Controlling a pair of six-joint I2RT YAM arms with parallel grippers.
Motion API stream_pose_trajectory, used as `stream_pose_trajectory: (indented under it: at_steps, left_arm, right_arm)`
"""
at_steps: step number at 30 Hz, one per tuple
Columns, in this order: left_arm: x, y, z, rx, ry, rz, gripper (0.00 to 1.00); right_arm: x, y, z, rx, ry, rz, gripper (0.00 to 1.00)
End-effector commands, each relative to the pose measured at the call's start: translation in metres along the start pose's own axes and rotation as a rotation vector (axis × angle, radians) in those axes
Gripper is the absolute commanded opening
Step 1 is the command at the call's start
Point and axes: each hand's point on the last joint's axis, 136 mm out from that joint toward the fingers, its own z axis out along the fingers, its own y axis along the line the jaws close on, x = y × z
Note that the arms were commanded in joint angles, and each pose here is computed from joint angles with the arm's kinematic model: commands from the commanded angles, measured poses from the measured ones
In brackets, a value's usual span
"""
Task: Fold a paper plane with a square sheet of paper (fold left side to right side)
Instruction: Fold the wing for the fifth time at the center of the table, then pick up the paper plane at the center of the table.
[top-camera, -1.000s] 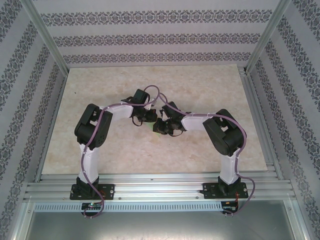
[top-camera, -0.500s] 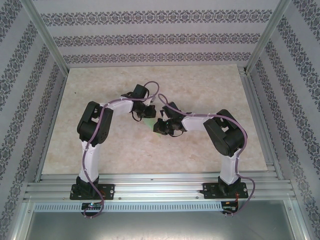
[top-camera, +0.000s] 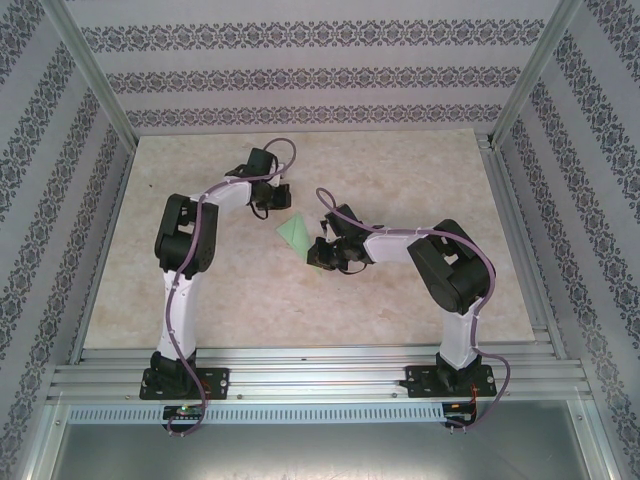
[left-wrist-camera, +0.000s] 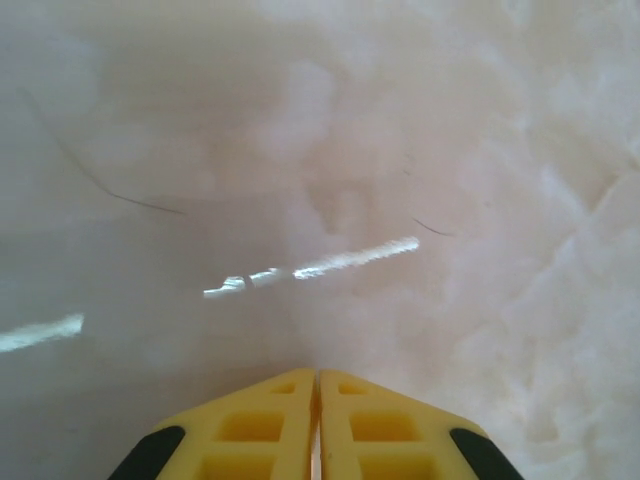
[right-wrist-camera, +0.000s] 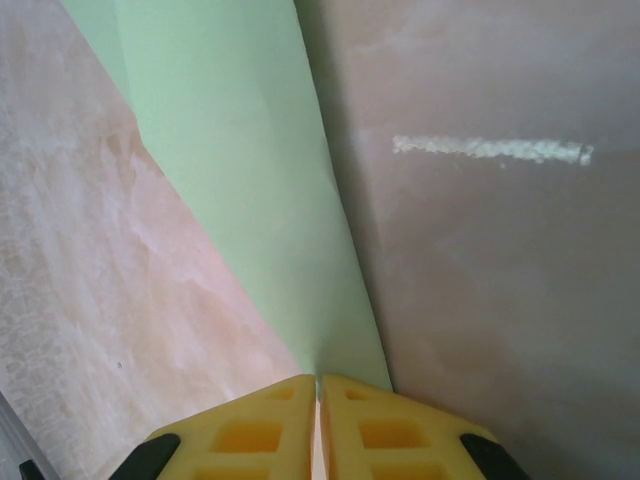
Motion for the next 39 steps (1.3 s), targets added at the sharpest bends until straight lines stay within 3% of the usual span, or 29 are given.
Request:
stream_pose_trajectory:
  at_steps: [1,6,9,13,18,22,26,33,39]
  left_arm:
    - [-0.015,0.030,-0.012,-0.080,-0.038,-0.013,0.14]
    - [-0.023,0.023,-0.061,-0.006,-0.113,-0.040,0.23]
    - [-0.015,0.022,-0.100,0.026,-0.176,-0.072,0.28]
    - [0.013,0.016,-0.145,0.051,-0.260,-0.111,0.36]
    - [0.062,0.015,-0.172,0.083,-0.313,-0.192,0.44]
    - [0.097,0.017,-0.176,0.107,-0.314,-0.275,0.47]
    - [0.122,0.033,-0.190,0.021,-0.342,-0.313,0.53]
    - [0.147,0.057,-0.234,-0.149,-0.448,-0.321,0.66]
    - [0.156,0.060,-0.255,-0.175,-0.507,-0.325,0.70]
  right_arm:
    - [0.044,-0.052,0.001,0.187,0.121,0.063,0.13]
    - [0.007,-0.011,-0.029,0.151,0.013,-0.065,0.19]
    - [-0.014,0.005,-0.058,0.210,-0.066,-0.149,0.26]
    - [-0.029,0.015,-0.080,0.360,-0.129,-0.283,0.38]
    - [-0.037,0.026,-0.069,0.553,-0.115,-0.461,0.50]
    - [-0.043,0.049,-0.051,0.607,-0.106,-0.578,0.50]
    - [-0.039,0.063,-0.037,0.704,-0.074,-0.693,0.47]
    - [-0.032,0.049,-0.017,0.809,-0.014,-0.737,0.43]
    - [-0.030,0.039,-0.008,0.863,0.024,-0.762,0.41]
